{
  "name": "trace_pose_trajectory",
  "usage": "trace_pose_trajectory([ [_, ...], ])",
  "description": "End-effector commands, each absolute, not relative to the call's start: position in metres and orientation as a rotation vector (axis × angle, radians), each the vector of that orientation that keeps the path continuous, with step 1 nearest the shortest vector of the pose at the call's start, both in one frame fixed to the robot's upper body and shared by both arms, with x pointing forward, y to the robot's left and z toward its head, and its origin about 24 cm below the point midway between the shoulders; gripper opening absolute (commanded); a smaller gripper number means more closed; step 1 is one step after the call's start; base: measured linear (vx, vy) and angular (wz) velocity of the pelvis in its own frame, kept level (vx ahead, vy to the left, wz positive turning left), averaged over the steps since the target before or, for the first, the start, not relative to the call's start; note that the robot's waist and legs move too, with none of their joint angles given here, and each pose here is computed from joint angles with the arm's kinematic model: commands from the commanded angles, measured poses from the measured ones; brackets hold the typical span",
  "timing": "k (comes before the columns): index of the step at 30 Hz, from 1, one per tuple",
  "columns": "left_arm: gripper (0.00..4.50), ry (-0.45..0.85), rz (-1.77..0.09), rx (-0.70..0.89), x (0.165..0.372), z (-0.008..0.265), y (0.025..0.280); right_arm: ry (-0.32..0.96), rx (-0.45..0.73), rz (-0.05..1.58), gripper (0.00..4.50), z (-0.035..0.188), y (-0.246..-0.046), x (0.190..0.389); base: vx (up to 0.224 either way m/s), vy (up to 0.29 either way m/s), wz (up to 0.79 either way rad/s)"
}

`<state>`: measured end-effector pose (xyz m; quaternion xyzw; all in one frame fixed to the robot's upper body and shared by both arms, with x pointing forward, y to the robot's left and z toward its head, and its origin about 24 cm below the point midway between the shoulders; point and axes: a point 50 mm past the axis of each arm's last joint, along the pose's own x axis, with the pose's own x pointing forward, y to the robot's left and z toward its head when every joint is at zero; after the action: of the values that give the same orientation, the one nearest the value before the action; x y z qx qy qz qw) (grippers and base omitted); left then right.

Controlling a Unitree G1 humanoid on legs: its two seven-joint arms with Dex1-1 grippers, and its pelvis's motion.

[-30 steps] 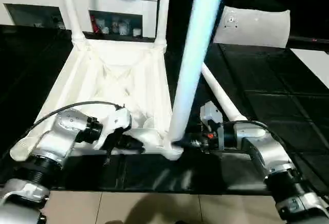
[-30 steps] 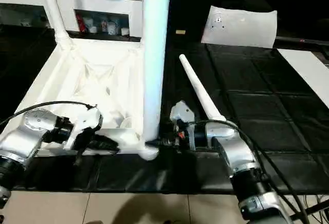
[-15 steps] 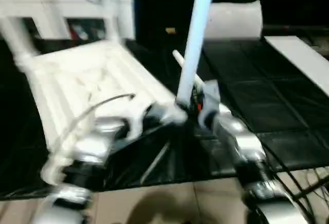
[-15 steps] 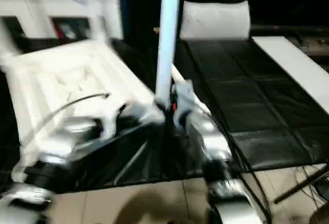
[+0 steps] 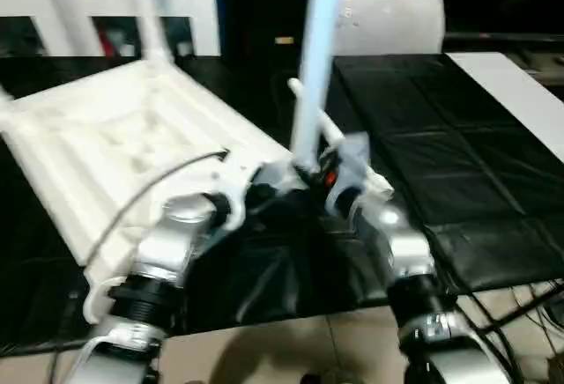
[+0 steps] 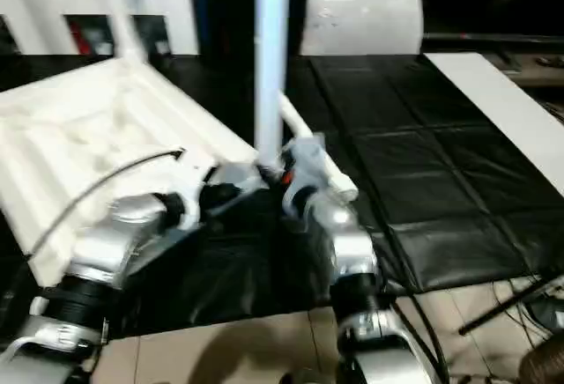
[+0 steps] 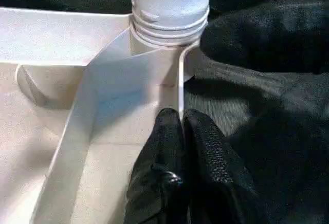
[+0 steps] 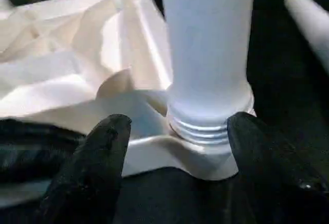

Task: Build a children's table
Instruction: Rotate leg to tighten

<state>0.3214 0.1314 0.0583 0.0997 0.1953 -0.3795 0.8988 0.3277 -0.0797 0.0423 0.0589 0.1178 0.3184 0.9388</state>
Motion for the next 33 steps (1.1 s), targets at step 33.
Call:
trace_pose_trajectory([
  [33,0.96,0.503,-1.109,0.365,0.318,0.064,0.177,0.188,-0.101,1.198,4.5,0.064,-0.133,0.306,0.0,0.0,0.0],
])
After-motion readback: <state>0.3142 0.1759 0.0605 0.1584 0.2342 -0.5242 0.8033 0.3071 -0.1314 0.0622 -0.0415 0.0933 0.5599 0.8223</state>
